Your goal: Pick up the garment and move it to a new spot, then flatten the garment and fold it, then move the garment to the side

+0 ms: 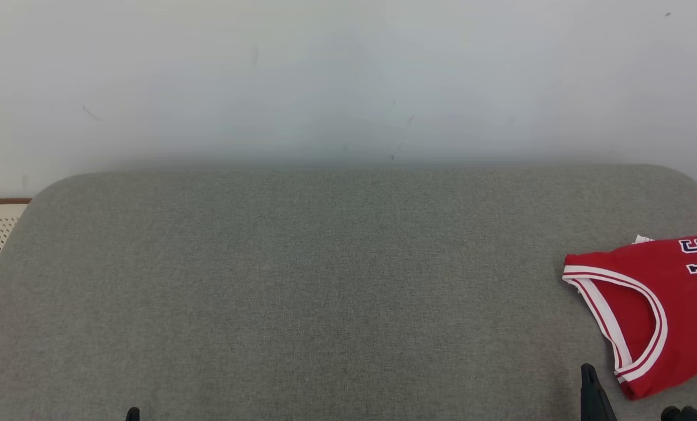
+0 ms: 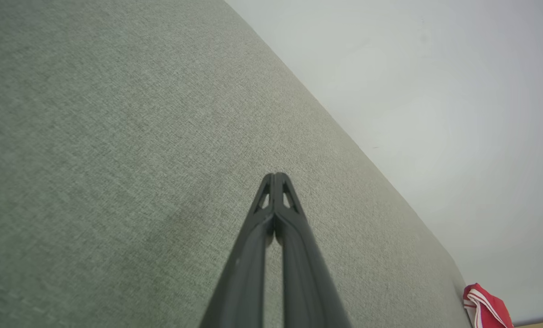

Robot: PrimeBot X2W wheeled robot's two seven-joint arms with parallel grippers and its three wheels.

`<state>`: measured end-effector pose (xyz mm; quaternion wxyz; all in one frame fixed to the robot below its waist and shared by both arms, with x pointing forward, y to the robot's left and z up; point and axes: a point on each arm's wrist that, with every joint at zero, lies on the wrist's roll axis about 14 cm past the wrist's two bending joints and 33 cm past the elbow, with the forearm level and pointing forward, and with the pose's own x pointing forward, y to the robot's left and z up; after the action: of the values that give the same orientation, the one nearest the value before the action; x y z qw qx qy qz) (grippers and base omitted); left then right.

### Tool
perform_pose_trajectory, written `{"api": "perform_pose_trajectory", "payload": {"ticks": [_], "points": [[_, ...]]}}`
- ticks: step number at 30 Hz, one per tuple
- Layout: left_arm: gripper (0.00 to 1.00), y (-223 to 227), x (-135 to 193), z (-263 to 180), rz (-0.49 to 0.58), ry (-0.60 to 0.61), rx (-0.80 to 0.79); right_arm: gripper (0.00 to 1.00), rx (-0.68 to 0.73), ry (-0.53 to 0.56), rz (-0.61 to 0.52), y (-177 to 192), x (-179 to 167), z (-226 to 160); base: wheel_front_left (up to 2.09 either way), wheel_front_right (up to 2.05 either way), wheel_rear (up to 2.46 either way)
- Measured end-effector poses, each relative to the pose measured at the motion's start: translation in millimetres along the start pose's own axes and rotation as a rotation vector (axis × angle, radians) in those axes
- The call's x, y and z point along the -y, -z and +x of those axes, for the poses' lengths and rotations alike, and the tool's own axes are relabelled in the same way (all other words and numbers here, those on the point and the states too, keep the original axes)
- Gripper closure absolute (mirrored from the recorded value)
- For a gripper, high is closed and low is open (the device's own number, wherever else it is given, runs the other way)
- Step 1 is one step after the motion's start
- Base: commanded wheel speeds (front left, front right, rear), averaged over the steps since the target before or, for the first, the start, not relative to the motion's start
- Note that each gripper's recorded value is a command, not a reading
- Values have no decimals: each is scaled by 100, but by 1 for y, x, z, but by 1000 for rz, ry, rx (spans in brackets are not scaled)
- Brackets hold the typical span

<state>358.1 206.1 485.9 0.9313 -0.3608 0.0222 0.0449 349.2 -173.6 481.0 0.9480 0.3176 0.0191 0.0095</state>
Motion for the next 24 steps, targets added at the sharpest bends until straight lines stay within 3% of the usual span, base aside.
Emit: {"api": "perform_pose_trajectory", "payload": {"ticks": [24], "points": [[100,0,-2,0,-296,1,-40,100,36,21,320,-11,1,-1,0,0,0]]}}
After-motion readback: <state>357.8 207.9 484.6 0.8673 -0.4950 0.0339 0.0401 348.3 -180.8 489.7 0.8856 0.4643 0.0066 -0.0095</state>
